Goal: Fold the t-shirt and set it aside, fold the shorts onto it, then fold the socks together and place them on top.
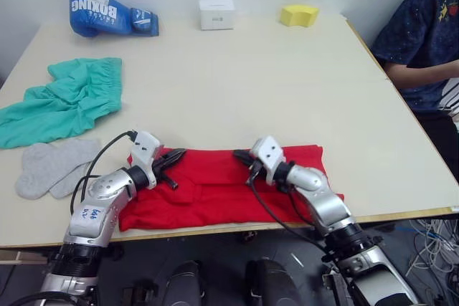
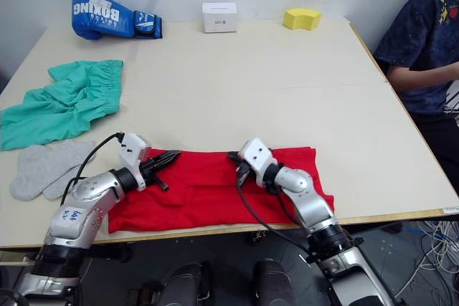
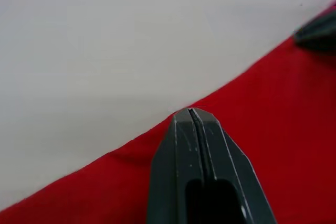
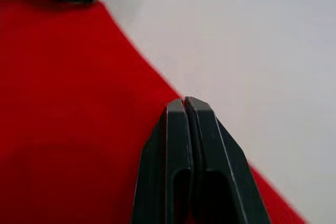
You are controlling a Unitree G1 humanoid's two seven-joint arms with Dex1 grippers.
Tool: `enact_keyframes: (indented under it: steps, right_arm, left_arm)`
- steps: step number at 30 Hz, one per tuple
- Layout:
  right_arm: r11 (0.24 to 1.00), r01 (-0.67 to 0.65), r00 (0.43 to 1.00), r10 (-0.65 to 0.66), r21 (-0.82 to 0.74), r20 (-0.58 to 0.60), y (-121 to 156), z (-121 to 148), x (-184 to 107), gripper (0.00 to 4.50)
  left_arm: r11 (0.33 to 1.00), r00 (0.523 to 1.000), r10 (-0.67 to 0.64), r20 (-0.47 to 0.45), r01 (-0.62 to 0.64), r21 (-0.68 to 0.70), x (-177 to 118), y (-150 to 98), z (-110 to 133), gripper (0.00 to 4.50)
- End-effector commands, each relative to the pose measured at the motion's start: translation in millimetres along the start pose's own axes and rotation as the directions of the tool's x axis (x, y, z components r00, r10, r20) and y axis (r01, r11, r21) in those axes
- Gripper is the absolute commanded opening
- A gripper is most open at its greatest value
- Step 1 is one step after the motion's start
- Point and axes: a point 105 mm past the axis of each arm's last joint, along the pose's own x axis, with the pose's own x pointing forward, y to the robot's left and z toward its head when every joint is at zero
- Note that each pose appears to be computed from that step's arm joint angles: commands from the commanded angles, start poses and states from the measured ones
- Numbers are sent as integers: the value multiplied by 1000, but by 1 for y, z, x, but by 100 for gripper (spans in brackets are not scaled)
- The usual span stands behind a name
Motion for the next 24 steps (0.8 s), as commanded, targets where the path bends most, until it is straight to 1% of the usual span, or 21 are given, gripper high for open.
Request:
enact_keyframes:
  steps: [1, 2, 5, 6, 8, 10, 11, 13, 15, 17, 19, 20, 21, 22, 24]
  right_arm:
    - [995, 100, 995, -100, -5, -24, -14, -16, -11, 5]
    - [993, 117, 993, -117, -4, -28, -17, -19, -13, 5]
    - [974, 224, 974, -222, 22, -47, -46, -30, -39, 5]
    - [961, 274, 961, -271, 46, -62, -59, -35, -53, 5]
    - [940, 336, 940, -329, 65, -89, -76, -42, -71, 5]
    - [926, 374, 921, -364, 53, -135, -89, -53, -93, 5]
    - [909, 410, 906, -396, 76, -150, -97, -57, -104, 5]
    - [874, 465, 883, -446, 143, -147, -108, -58, -119, 5]
    - [853, 502, 863, -486, 141, -136, -118, -55, -131, 5]
    - [862, 489, 872, -483, 133, -80, -121, -42, -132, 5]
    - [885, 447, 893, -449, 128, -15, -118, -23, -123, 5]
    - [901, 418, 906, -422, 118, 14, -114, -14, -117, 5]
    - [916, 385, 919, -391, 112, 45, -107, -4, -108, 5]
    - [932, 346, 932, -355, 110, 75, -97, 4, -99, 5]
    - [959, 262, 954, -274, 106, 120, -72, 18, -79, 5]
  left_arm:
    - [999, 999, 44, -6, -43, 13, -10, 4, 0, 0]
    - [999, 999, 40, -15, -39, 16, -11, 3, -2, 0]
    - [985, 982, 173, -72, -172, 24, -25, 24, -18, 0]
    - [976, 971, 219, -97, -218, 23, -29, 33, -24, 0]
    - [963, 955, 270, -120, -269, 26, -34, 44, -30, 0]
    - [948, 940, 318, -120, -319, 8, -38, 57, -31, 0]
    - [942, 936, 334, -111, -336, -4, -38, 62, -30, 0]
    - [943, 940, 326, -99, -330, -30, -38, 65, -28, 0]
    - [961, 959, 275, -70, -277, -21, -37, 62, -22, 0]
    - [982, 982, 183, 45, -184, 40, -39, 53, 4, 0]
    - [996, 991, 22, 131, -33, 84, -40, 31, 29, 0]
    - [994, 988, -55, 144, 41, 101, -41, 19, 37, 0]
    - [986, 982, -130, 136, 113, 125, -43, 7, 41, 0]
    - [975, 976, -184, 115, 166, 148, -46, -2, 40, 0]
    - [958, 970, -238, 50, 226, 176, -51, -14, 31, 0]
